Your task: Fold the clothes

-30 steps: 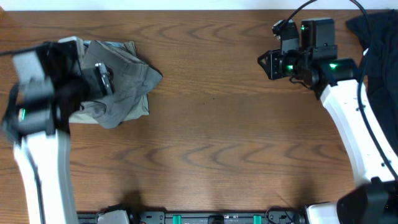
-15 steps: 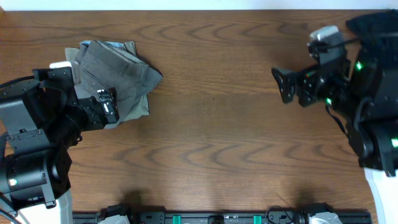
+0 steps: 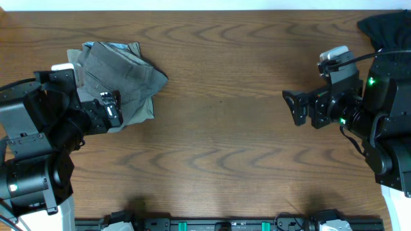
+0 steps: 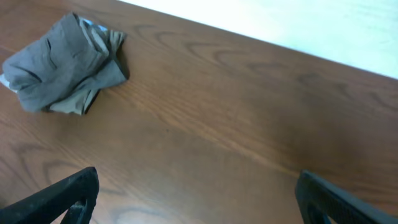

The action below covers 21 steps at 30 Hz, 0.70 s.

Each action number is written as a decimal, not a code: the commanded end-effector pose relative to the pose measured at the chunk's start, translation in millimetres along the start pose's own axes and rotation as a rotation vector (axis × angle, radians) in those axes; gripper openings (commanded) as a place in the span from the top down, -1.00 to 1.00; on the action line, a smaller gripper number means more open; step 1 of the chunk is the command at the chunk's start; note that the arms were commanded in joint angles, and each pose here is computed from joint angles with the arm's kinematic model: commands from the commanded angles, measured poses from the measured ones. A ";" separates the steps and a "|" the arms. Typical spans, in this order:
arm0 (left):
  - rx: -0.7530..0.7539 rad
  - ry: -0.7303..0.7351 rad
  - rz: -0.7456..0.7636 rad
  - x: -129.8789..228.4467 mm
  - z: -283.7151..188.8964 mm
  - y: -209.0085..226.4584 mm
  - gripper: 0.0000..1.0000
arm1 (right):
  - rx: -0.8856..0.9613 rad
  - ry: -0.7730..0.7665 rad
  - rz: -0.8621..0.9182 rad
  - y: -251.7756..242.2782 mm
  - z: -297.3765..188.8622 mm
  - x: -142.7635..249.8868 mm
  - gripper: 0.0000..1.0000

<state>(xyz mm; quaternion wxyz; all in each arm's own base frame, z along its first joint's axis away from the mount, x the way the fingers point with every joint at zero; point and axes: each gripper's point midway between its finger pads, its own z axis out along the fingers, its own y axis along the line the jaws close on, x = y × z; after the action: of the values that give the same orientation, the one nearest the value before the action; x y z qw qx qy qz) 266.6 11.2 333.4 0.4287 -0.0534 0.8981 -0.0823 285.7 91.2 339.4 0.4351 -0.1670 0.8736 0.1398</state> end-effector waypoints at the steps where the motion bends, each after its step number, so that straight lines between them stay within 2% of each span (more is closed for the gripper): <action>1: 0.000 0.004 0.017 1.3 0.6 -0.3 -0.96 | -0.004 0.014 -0.008 0.6 -1.0 3.6 -0.99; 7: 0.000 0.004 0.017 1.3 0.6 -0.2 -0.96 | 0.051 -0.035 -0.022 -8.5 -3.1 -5.6 -0.98; 13: 0.000 0.004 0.017 1.3 0.6 -0.3 -0.96 | 0.076 -0.226 -0.073 -3.2 -28.5 -17.1 -0.98; 21: 0.000 0.004 0.017 1.3 0.6 -0.3 -0.96 | 0.116 -0.342 -0.101 4.9 -58.9 27.8 -0.98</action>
<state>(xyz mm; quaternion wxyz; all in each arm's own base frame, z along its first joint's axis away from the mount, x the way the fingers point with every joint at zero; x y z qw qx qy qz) 266.6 11.2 333.0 0.4282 -0.0534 0.8983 -0.0821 233.7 75.5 366.3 0.5898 -0.1651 0.7826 0.1112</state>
